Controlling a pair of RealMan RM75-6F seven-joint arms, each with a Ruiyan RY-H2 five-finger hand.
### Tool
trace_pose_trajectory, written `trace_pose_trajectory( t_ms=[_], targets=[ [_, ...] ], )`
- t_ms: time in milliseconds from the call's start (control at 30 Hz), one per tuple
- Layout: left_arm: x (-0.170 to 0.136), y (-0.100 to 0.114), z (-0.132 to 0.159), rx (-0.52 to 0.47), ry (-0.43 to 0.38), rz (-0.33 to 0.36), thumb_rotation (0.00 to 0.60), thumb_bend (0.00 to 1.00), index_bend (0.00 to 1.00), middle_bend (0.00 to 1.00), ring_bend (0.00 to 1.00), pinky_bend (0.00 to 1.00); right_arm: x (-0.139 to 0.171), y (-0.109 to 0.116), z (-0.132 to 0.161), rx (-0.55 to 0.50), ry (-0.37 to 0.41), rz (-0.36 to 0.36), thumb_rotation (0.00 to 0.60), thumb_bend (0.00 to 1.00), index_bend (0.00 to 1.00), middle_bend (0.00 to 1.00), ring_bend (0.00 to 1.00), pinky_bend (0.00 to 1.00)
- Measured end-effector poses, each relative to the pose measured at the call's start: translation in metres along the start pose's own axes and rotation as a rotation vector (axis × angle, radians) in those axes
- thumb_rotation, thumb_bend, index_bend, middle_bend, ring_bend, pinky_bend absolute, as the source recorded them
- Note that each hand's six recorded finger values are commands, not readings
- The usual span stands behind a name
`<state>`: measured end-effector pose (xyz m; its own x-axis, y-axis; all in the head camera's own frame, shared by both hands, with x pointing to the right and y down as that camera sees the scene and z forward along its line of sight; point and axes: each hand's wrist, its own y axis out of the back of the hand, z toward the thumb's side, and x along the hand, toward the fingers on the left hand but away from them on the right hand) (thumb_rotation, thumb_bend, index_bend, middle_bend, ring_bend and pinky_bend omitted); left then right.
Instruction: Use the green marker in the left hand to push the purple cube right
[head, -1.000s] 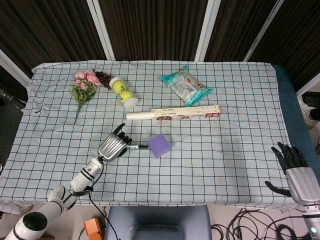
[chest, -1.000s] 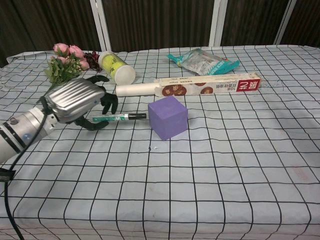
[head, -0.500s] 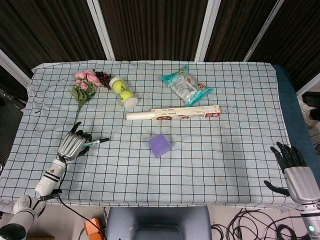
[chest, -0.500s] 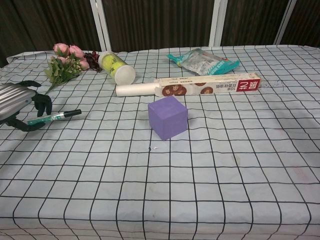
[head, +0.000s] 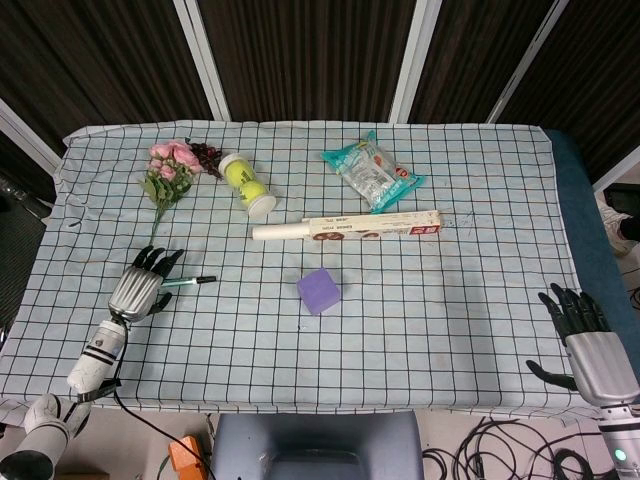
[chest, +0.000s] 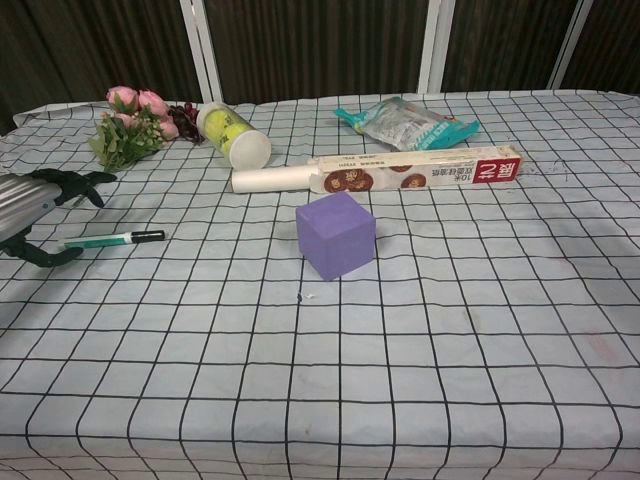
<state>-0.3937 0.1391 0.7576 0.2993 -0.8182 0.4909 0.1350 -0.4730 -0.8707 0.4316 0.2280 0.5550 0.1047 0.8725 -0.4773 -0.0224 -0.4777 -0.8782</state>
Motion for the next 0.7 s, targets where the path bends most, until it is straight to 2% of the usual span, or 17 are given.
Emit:
trace_pose_trajectory(
  t_ms=[100,200,300,367,567,633,700],
  targets=[
    [-0.004,0.004,0.000,-0.015,-0.006,0.022,0.600,0.33,0.00,0.18,0.07,0.11,0.000,0.000,0.001,0.000,0.006,0.000,0.600,0.31,0.00,0.00,0.00,0.00],
    [-0.014,0.014,0.001,-0.044,-0.021,0.077,0.600,0.33,0.00,0.13,0.05,0.11,0.000,0.000,0.001,0.000,0.009,-0.002,0.600,0.30,0.00,0.00,0.00,0.00],
    [-0.036,0.030,-0.003,-0.075,-0.032,0.152,0.600,0.33,0.00,0.02,0.00,0.10,0.001,0.001,0.001,0.000,0.007,-0.007,0.600,0.31,0.00,0.00,0.00,0.00],
    [-0.056,0.038,-0.005,-0.103,-0.028,0.186,0.600,0.33,0.00,0.00,0.00,0.09,0.002,0.003,0.001,-0.002,0.006,-0.013,0.600,0.31,0.00,0.00,0.00,0.00],
    [-0.125,0.059,0.000,-0.251,0.030,0.198,0.600,0.33,0.00,0.00,0.00,0.09,0.003,0.002,0.002,-0.001,0.012,-0.015,0.600,0.31,0.00,0.00,0.00,0.00],
    [-0.148,0.072,-0.001,-0.276,0.071,0.201,0.600,0.33,0.00,0.00,0.00,0.09,0.003,0.000,0.004,0.004,0.022,-0.005,0.600,0.31,0.00,0.00,0.00,0.00],
    [-0.166,0.084,-0.005,-0.260,0.113,0.201,0.600,0.33,0.00,0.00,0.00,0.09,0.004,-0.001,0.005,0.011,0.028,0.000,0.600,0.31,0.00,0.00,0.00,0.00]
  ],
)
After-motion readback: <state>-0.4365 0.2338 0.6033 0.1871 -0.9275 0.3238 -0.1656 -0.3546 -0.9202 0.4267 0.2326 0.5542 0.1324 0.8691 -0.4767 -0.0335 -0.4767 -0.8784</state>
